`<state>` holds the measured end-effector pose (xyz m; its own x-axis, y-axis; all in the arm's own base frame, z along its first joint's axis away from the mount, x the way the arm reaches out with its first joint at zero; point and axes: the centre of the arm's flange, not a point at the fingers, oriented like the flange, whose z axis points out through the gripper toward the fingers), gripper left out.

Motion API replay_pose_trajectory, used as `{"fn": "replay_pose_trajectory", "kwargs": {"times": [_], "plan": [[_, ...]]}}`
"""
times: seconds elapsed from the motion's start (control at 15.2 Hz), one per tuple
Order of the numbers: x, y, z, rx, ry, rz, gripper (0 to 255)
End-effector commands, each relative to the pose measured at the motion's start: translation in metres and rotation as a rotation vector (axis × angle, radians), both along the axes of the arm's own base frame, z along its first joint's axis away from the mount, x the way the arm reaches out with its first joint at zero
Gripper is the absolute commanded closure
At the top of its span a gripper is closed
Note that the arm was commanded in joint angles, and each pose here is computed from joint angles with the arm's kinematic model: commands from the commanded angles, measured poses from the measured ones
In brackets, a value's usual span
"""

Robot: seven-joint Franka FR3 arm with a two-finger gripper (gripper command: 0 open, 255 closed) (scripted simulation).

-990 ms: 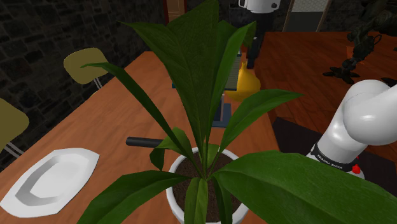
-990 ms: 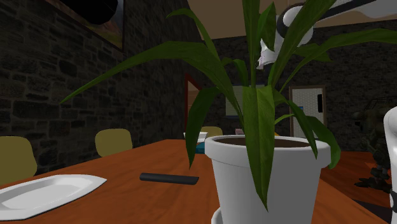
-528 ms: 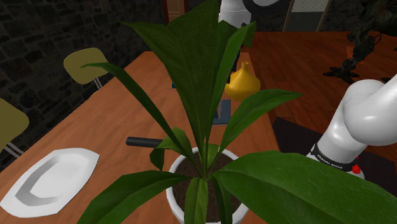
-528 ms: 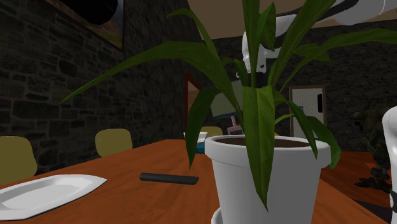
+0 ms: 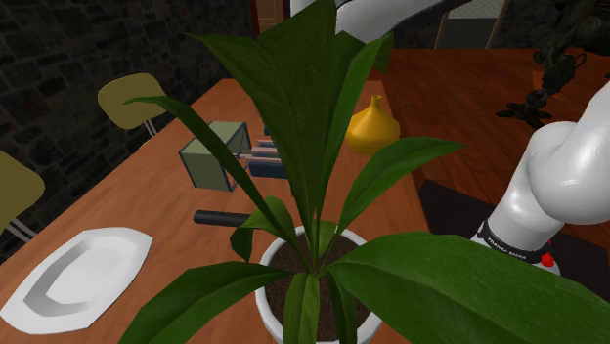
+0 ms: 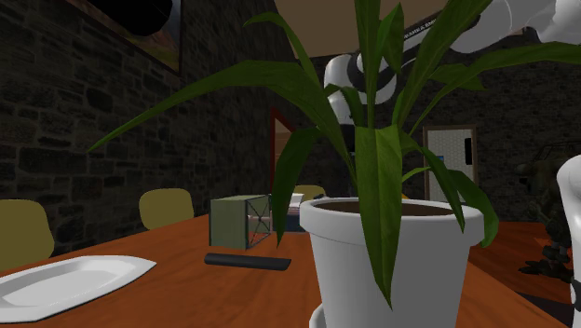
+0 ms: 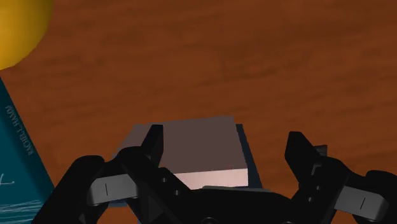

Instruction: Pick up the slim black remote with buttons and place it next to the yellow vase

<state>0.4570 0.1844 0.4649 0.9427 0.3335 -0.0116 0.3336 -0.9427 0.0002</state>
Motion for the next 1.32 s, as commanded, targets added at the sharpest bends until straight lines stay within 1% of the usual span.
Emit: {"fn": "replay_pose_trajectory", "kwargs": {"times": [0.0,1.12,1.25], "plan": [[0.011,0.02,-0.011,0.009,0.003,0.014,0],[0.101,0.193,-0.109,0.075,0.03,0.135,0],[0.101,0.195,-0.116,0.076,0.031,0.136,0]]}}
